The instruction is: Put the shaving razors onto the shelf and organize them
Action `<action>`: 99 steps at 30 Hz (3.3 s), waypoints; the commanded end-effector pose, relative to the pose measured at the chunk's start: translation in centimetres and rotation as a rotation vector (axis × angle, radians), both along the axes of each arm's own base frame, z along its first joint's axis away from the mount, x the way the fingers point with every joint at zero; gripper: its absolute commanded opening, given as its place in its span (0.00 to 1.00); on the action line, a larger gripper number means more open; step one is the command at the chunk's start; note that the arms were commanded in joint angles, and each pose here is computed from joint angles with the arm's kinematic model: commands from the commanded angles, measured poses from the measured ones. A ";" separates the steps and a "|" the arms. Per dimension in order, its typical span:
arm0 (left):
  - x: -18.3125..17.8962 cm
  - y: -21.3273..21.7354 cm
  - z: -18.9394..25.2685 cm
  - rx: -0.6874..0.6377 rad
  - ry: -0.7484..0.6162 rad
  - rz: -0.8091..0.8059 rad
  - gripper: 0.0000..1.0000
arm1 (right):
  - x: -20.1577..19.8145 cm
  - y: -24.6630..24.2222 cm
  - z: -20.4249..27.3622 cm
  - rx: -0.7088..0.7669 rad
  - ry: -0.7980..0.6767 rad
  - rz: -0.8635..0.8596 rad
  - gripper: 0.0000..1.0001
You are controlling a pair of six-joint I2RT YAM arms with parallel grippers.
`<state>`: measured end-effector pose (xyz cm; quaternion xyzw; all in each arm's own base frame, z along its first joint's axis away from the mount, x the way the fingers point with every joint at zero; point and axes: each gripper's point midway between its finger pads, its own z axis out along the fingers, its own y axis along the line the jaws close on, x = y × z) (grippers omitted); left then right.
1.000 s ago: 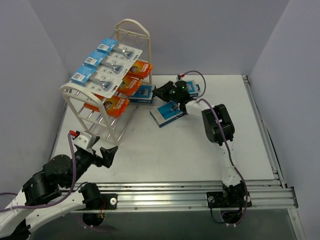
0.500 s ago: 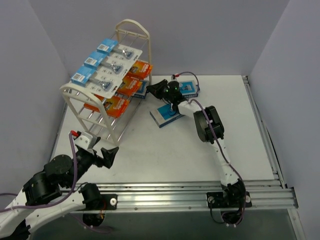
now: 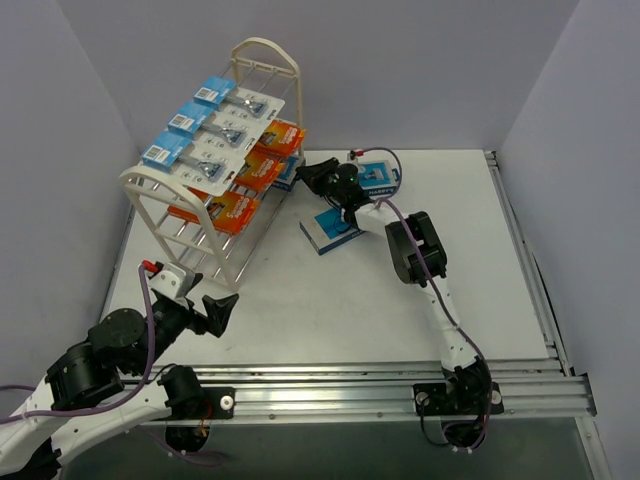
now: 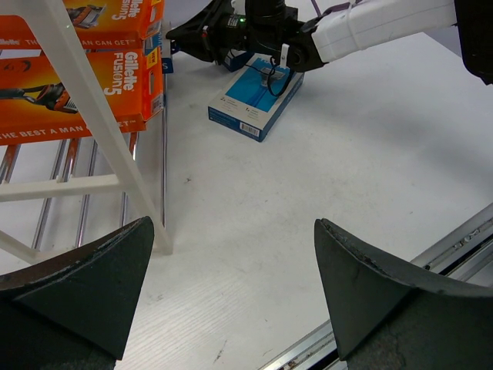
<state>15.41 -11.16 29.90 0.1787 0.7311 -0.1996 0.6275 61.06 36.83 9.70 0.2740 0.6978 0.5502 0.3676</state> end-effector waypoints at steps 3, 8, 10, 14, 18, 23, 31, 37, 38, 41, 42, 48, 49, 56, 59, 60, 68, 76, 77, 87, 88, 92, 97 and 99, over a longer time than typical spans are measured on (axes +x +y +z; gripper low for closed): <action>0.2 -0.4 1.2 -0.041 -0.028 -0.005 0.94 | 0.5 1.1 3.2 0.105 -0.103 -0.029 0.00; 0.2 -0.4 1.2 -0.041 -0.028 -0.005 0.94 | 0.4 1.3 2.2 0.103 -0.086 -0.025 0.00; 0.2 -0.4 1.2 -0.043 -0.028 -0.006 0.94 | 0.2 1.3 1.6 0.099 -0.079 -0.023 0.00; 0.1 -0.4 1.3 -0.043 -0.029 -0.006 0.94 | 0.0 1.5 1.2 0.098 -0.076 -0.016 0.00; 0.1 -0.3 1.3 -0.045 -0.029 -0.005 0.94 | -0.3 1.6 1.1 0.104 -0.076 -0.005 0.05; 0.1 -0.3 1.3 -0.047 -0.029 -0.003 0.94 | -0.5 1.6 0.7 0.099 -0.070 -0.001 0.35; 0.1 -0.2 1.3 -0.047 -0.028 0.000 0.94 | -0.9 1.7 1.0 0.099 -0.071 0.007 0.52; 0.1 -0.1 1.3 -0.047 -0.026 0.004 0.94 | -1.5 0.7 1.2 0.086 -0.063 -0.003 0.64; 0.1 -0.1 1.3 -0.045 -0.026 0.005 0.94 | -1.6 0.5 1.3 0.086 -0.066 -0.005 0.64; 0.1 0.0 1.3 -0.046 -0.025 0.008 0.94 | -2.3 -0.6 1.3 0.083 -0.063 -0.014 0.64; 0.1 0.1 1.3 -0.048 -0.026 0.008 0.94 | -2.4 -0.9 2.1 0.087 -0.071 -0.017 0.64; 0.1 0.1 1.4 -0.045 -0.026 0.010 0.94 | -4.3 -3.5 2.1 0.074 -0.062 -0.037 0.65; 0.1 0.1 1.4 -0.045 -0.025 0.013 0.94 | -4.5 -3.8 2.3 0.070 -0.065 -0.036 0.65; 0.3 0.4 1.4 -0.039 -0.025 0.026 0.94 | -6.8 -6.0 3.6 0.011 -0.066 -0.038 0.68; 0.3 0.5 1.5 -0.039 -0.027 0.032 0.94 | -8.4 -6.6 4.8 -0.031 -0.073 -0.035 0.69; 0.3 0.5 1.5 -0.037 -0.025 0.034 0.94 | -9.2 -7.1 3.7 -0.055 -0.050 -0.036 0.69; 0.5 0.3 1.1 -0.014 -0.012 0.036 0.94 | -12.9 -12.5 1.2 -0.240 0.019 -0.057 0.69; 0.6 0.0 0.8 0.004 -0.001 0.037 0.94 | -14.8 -18.5 0.6 -0.399 0.048 -0.036 0.69; 0.7 -0.1 0.7 0.010 0.002 0.037 0.94 | -14.8 -19.0 0.6 -0.422 0.052 -0.030 0.69; 0.9 0.1 0.3 0.031 0.013 0.059 0.94 | -15.4 -23.5 -0.2 -0.599 0.051 0.106 0.70; 0.9 0.2 0.3 0.028 0.011 0.061 0.94 | -15.5 -23.6 -0.6 -0.621 0.064 0.119 0.70; 1.0 0.5 0.2 0.028 0.012 0.078 0.94 | -15.5 -23.8 -2.9 -0.660 0.092 0.179 0.72; 1.1 1.0 0.2 0.027 0.013 0.103 0.94 | -15.0 -23.9 -3.9 -0.702 0.081 0.221 0.73; 1.1 1.1 0.3 0.024 0.010 0.106 0.94 | -14.8 -24.2 -4.3 -0.718 0.091 0.217 0.74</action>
